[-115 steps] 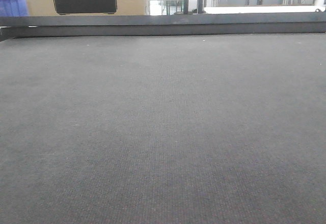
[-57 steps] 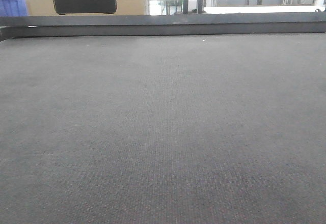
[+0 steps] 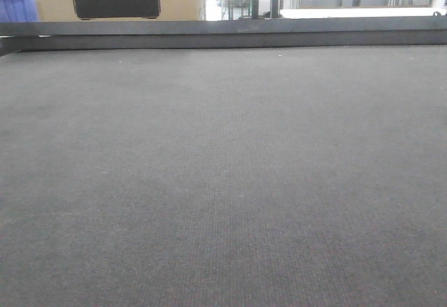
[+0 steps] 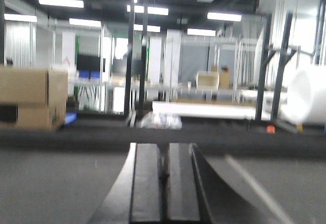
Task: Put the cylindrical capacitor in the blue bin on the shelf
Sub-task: 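Move the right gripper down over the maroon capacitor, left toward orange cylinder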
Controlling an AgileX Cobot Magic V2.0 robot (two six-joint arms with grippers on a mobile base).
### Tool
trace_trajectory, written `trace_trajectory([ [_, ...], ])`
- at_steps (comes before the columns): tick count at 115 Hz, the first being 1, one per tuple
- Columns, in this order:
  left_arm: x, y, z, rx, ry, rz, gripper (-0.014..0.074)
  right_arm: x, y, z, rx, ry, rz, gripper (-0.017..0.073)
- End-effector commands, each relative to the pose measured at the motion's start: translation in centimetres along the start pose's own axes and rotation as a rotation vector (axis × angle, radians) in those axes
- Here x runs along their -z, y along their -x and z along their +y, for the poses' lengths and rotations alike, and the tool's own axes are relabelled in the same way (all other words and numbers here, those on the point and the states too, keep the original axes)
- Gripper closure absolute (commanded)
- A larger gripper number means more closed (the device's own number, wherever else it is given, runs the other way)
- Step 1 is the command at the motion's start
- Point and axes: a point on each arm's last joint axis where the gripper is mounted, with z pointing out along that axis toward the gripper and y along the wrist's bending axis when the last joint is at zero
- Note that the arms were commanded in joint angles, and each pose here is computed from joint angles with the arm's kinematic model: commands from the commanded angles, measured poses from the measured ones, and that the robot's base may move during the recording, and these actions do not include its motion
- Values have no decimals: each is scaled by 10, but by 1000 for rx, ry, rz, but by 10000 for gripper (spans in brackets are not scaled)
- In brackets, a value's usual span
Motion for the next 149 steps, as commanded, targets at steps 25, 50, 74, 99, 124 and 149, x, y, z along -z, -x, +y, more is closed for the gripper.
trace_trajectory([
  [25, -58, 64, -2, -114, 16, 308, 704, -37, 74, 1, 1, 5, 108, 705],
  [50, -91, 53, -6, -112, -25, 455, 687, -103, 71, 1, 0, 7, 316, 368],
  [74, -95, 50, -10, -111, -58, 473, 464, -144, 37, 1, 23, 13, 457, 18],
  [99, -95, 50, -10, -109, -58, 473, 261, -180, -8, -6, 109, -10, 629, 0],
  [124, -95, 50, -11, -80, -67, 474, 176, -205, -70, -29, 46, -105, 673, 0],
  [149, -95, 50, -11, -80, -67, 474, 168, -207, -129, -40, 14, -161, 521, 0],
])
